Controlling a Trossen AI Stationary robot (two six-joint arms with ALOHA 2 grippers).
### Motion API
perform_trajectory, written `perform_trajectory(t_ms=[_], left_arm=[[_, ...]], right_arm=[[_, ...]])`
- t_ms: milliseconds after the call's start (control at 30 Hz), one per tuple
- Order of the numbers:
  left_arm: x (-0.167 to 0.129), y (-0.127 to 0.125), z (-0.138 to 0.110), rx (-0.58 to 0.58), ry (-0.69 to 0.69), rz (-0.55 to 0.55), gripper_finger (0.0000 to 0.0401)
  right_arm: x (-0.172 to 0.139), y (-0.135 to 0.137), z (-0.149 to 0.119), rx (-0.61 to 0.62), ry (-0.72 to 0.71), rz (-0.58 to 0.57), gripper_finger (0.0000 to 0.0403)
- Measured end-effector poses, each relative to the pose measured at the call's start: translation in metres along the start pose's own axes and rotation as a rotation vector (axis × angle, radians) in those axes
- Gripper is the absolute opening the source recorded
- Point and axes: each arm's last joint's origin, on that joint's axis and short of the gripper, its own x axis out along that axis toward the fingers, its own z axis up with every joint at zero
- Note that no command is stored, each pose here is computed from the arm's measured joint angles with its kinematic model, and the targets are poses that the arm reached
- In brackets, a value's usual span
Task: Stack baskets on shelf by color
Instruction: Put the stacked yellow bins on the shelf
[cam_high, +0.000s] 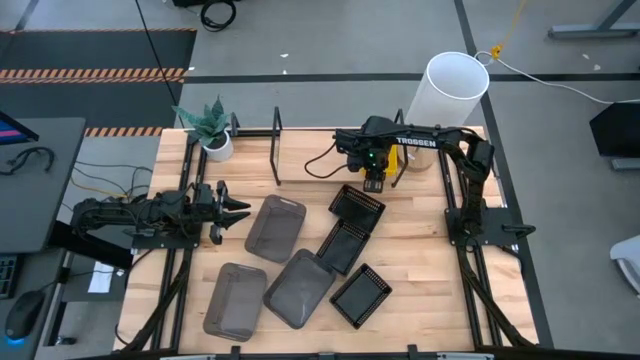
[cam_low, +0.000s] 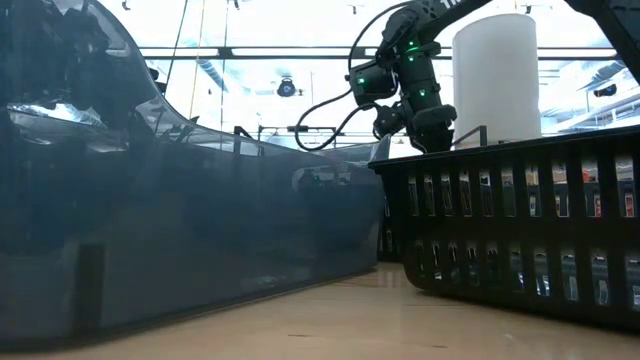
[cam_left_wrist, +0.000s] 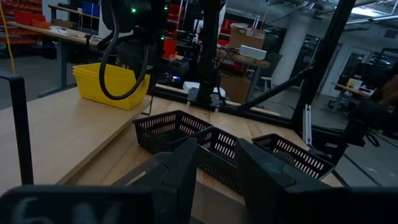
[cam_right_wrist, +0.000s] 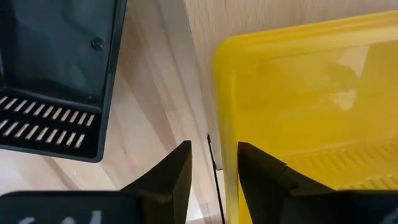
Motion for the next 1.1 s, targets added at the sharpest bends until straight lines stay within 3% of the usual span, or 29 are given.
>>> perform_trajectory(t_ms=[533, 800, 933, 1100], left_arm=[[0.0, 0.0, 0.0, 0.0, 0.0, 0.0, 0.0117], [0.0, 0.0, 0.0, 0.0, 0.0, 0.001, 0.0117], [0.0, 0.0, 0.0, 0.0, 0.0, 0.0, 0.0117], [0.0, 0.0, 0.0, 0.0, 0.0, 0.001, 0.0117]], right_arm=[[-0.018, 0.003, -0.011, 0.045, -0.027, 0.022, 0.0144], [-0.025, 0.038, -0.006, -0.02, -0.081, 0.056, 0.0145], [-0.027, 0.062, -0.006, -0.109, -0.083, -0.032, 0.0144], [-0.035, 0.071, -0.013, -0.142, -0.091, -0.162, 0.0143]])
